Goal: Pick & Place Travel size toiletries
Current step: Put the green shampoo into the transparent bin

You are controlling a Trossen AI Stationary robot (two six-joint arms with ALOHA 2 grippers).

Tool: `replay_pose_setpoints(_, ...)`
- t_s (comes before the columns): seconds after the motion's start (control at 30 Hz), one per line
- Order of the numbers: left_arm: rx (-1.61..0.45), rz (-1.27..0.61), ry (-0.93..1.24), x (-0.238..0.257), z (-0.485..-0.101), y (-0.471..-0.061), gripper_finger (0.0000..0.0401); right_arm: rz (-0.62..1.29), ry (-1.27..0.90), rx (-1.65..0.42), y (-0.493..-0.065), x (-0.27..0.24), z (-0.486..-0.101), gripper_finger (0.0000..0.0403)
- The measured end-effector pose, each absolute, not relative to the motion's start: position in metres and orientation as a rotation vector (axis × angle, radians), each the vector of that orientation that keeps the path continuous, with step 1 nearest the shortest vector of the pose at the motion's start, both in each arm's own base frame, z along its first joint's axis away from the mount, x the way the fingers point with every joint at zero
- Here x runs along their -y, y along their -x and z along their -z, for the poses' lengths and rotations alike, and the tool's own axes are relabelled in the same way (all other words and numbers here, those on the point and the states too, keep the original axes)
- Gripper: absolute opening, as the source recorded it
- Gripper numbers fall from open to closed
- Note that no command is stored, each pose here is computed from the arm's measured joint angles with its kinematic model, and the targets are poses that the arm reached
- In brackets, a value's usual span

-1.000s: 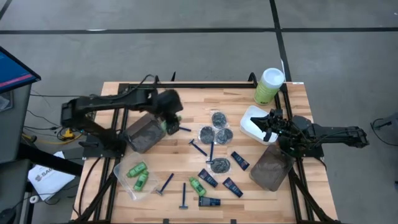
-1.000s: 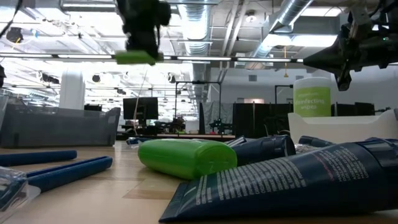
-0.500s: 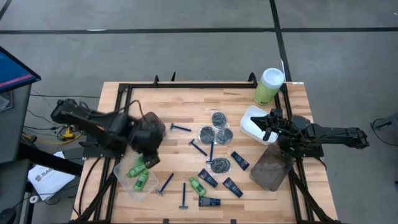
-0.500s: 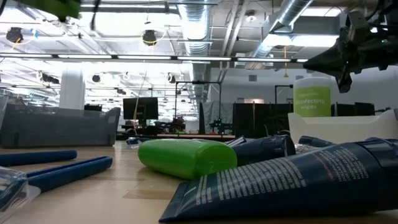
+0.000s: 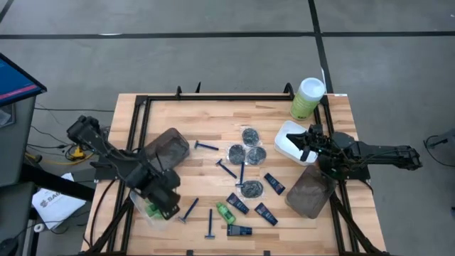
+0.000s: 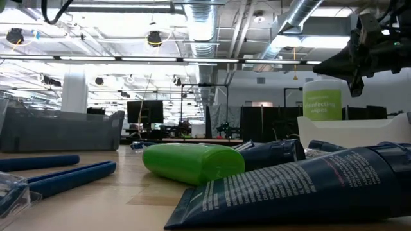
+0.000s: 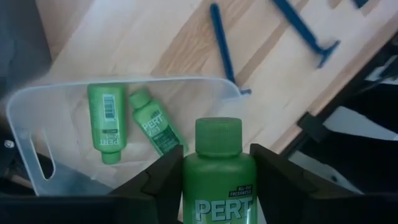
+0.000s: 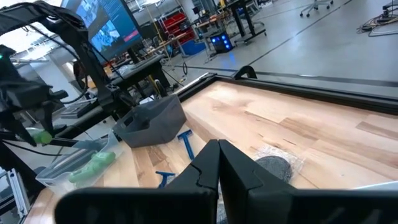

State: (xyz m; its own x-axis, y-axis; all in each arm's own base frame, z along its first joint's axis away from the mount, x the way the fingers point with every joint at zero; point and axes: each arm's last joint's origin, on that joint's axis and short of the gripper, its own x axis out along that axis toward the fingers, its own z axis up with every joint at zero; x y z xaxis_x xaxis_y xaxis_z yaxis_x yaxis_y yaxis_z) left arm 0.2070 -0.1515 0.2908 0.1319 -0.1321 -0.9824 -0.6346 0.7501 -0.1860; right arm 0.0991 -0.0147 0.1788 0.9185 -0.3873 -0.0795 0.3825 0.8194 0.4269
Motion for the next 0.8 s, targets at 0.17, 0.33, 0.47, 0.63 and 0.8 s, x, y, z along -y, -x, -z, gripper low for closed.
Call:
replay_pose_setpoints(0.17,-1.469,-0.455,0.613,0.166,-0.269,-0.216,0.0167,0.410,-0.452,0.009,-0.099,0.015,-0.179,0.0000)
replay_pose_setpoints(0.33,-1.496,-0.487,0.583,0.173,-0.252,-0.223,0.0164,0.410,-0.452,0.009,-0.099,0.015,-0.179,0.0000)
replay_pose_setpoints(0.47,-1.476,-0.481,0.617,0.172,-0.236,-0.222,0.0165,0.410,-0.452,0.009,-0.099,0.015,-0.179,0.0000)
replay_pose_setpoints(0.63,-1.441,-0.471,0.680,0.164,-0.215,-0.212,0.0165,0.410,-0.452,0.008,-0.099,0.015,-0.179,0.0000)
replay_pose_setpoints(0.8,-1.402,-0.499,0.775,0.153,-0.203,-0.200,0.0166,0.410,-0.452,0.008,-0.099,0.015,-0.179,0.0000)
